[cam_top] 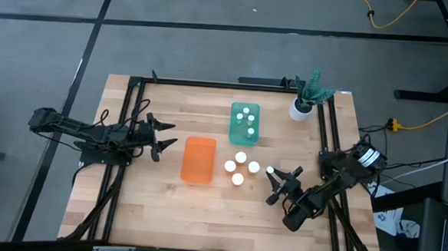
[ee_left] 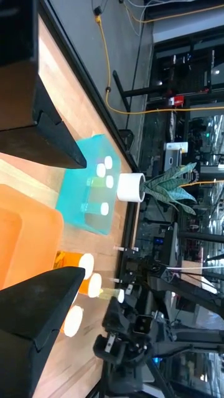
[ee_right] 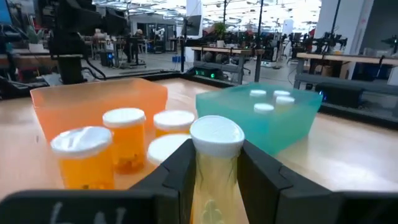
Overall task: Pick and place medicine bottles into bin by pill shape (circle, oval)
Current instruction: Put the small yellow medicine bottle into the blue bin
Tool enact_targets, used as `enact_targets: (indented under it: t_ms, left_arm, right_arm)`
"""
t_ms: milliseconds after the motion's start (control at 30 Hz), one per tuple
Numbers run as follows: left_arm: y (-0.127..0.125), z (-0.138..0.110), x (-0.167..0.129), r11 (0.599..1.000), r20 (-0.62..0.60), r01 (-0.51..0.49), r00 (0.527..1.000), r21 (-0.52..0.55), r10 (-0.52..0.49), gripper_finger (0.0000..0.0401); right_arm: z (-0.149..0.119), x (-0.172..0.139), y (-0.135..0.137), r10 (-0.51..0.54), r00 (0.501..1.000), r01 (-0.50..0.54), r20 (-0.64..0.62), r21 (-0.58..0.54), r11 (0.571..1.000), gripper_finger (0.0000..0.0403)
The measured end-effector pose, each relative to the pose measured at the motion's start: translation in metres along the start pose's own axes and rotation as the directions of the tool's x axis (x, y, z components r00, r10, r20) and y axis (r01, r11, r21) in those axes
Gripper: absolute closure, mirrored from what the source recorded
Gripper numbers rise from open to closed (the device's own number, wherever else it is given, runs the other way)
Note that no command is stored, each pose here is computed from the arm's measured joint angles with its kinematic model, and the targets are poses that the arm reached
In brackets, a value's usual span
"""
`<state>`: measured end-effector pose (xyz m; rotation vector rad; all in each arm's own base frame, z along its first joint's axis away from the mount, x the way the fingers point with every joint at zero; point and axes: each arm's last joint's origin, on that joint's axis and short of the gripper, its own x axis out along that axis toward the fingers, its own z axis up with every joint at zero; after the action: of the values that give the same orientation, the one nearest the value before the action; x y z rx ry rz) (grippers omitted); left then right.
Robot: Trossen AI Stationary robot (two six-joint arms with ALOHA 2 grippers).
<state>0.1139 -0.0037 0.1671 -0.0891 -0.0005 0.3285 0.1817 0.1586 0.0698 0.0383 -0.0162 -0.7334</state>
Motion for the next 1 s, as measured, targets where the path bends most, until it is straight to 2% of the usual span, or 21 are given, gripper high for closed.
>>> enact_targets:
  t_ms: [300, 1000]
  left_arm:
    - [0.000, 0.000, 0.000, 1.000, 0.000, 0.000, 1.000, 0.000, 0.000, 0.0138]
    - [0.000, 0.000, 0.000, 1.000, 0.000, -0.001, 1.000, 0.000, 0.001, 0.0138]
  right_arm:
    - [-0.036, 0.007, -0.010, -0.029, 1.000, 0.029, -0.001, 0.057, 0.998, 0.0299]
    - [-0.038, 0.007, -0.010, -0.026, 0.999, 0.027, -0.021, 0.028, 0.999, 0.0297]
